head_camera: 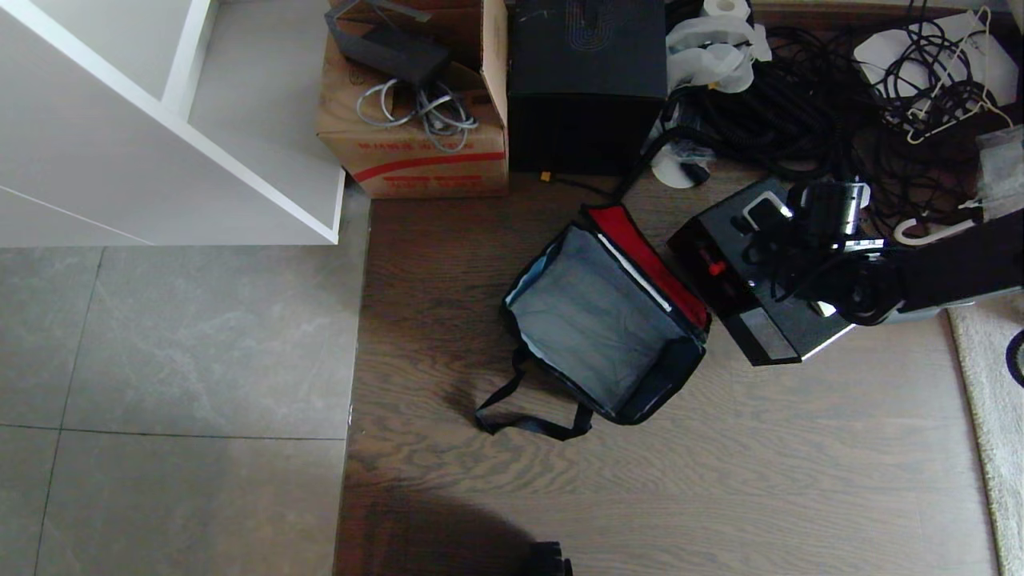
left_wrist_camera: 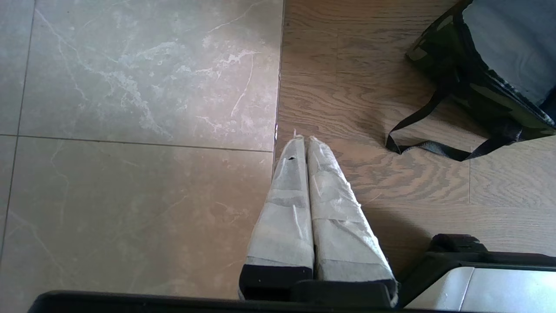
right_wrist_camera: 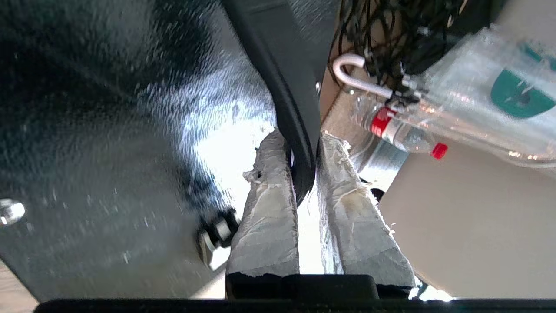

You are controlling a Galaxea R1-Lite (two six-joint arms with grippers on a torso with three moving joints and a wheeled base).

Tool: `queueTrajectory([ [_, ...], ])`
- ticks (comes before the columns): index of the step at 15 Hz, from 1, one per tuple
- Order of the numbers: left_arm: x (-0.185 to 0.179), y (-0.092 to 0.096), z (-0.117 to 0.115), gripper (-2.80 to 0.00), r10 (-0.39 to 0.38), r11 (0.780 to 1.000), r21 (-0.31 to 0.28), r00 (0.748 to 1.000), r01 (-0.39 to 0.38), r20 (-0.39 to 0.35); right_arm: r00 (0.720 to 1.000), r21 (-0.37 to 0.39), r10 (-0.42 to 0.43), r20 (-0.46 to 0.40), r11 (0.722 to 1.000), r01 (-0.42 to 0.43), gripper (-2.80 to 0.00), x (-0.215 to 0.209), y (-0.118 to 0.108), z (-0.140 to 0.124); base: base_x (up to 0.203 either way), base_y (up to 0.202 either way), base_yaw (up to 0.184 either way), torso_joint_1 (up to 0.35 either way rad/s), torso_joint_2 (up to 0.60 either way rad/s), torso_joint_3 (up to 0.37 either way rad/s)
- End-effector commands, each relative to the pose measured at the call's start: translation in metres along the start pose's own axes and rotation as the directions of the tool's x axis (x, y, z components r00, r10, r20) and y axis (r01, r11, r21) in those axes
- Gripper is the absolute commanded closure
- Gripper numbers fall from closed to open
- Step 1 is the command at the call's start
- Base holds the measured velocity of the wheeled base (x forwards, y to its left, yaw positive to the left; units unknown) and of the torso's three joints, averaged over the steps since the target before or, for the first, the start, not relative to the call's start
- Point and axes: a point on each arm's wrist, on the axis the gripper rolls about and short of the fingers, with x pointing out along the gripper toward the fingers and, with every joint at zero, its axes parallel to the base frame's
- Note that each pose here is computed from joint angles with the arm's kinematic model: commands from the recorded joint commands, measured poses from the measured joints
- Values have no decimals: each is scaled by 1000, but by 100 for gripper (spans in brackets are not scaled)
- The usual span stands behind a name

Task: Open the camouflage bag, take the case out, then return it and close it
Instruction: Release the handle

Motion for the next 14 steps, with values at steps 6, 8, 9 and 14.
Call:
queueTrajectory([
  [6, 0, 0, 0, 0, 0, 1000, -1, 1000, 0, -1, 998, -28, -5, -57, 1000, 4, 0, 32, 28, -19, 0, 0, 0, 0, 0, 0],
  [8, 0, 0, 0, 0, 0, 1000, -1, 1000, 0, -1, 998, -34, -5, -69, 999, 2, 0, 39, 34, -23, 0, 0, 0, 0, 0, 0],
  [9, 0, 0, 0, 0, 0, 1000, -1, 1000, 0, -1, 997, -40, -3, -76, 999, 0, 0, 43, 36, -26, 0, 0, 0, 0, 0, 0],
  [14, 0, 0, 0, 0, 0, 1000, -1, 1000, 0, -1, 990, -98, 119, -81, 987, -127, -280, 33, 55, -37, 0, 0, 0, 0, 0, 0],
])
